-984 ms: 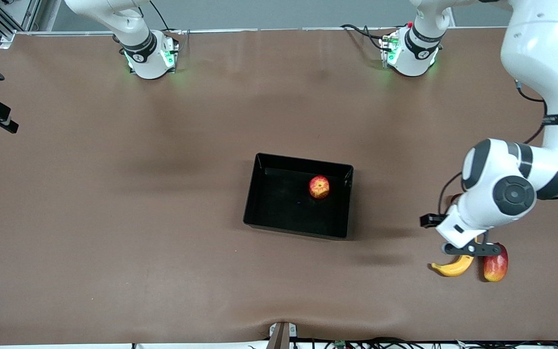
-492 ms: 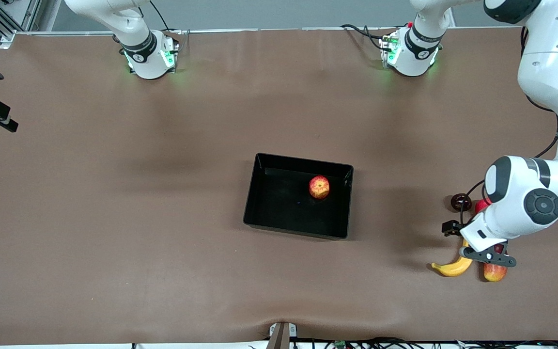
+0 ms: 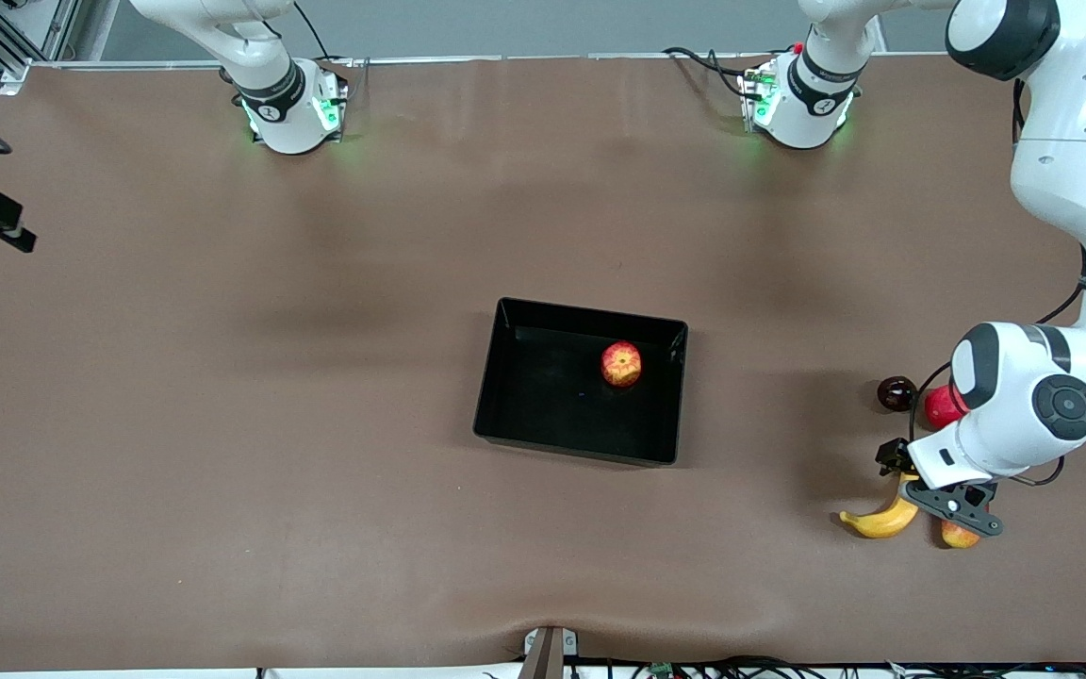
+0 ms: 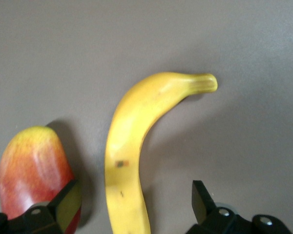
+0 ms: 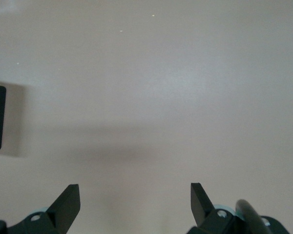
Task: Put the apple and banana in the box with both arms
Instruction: 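Lower and close the left gripper on the banana, then carry the banana over the box with the left gripper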
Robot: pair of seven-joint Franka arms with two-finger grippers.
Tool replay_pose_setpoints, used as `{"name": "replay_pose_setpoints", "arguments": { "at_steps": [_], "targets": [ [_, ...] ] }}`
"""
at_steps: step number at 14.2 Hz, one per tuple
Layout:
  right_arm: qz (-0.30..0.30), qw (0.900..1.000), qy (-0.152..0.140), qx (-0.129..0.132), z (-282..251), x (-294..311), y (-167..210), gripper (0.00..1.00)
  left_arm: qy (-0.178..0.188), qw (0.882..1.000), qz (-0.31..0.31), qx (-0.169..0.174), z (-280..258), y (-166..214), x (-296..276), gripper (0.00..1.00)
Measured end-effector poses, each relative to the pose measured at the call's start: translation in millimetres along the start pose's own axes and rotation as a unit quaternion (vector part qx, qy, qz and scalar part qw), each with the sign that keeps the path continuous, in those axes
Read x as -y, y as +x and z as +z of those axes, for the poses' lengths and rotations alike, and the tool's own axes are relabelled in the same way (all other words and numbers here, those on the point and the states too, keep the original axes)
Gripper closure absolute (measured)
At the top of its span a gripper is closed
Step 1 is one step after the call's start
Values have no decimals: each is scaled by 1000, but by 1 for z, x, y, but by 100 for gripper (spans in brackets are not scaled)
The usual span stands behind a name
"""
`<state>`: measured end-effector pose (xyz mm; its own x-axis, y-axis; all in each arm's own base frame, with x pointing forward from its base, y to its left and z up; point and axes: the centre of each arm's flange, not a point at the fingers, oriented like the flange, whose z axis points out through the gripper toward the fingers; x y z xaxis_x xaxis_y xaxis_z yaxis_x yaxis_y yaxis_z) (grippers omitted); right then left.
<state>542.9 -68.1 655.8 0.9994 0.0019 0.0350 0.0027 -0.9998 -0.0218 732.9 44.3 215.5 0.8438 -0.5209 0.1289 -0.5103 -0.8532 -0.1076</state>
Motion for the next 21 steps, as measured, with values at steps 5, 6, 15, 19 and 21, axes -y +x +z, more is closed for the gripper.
{"name": "replay_pose_setpoints", "arguments": {
  "at_steps": [5, 6, 15, 19, 21],
  "targets": [
    [10, 1000, -5, -1, -2, -11, -2, 0, 9, 999, 49, -21, 25, -4, 8, 4],
    [10, 1000, -9, -1, -3, -12, -2, 0, 11, 998, 52, -26, 28, -3, 8, 11],
    [23, 999, -21, 7, 1, -27, -2, 0, 16, 997, 27, -64, -44, 45, -10, 66],
    [21, 1000, -21, 5, 1, -25, -1, 0, -15, 997, -49, -49, -120, 76, -60, 66],
    [20, 1000, -21, 5, 1, -24, -1, 0, -32, 994, -87, -49, -142, 90, -90, 66]
  ]
}}
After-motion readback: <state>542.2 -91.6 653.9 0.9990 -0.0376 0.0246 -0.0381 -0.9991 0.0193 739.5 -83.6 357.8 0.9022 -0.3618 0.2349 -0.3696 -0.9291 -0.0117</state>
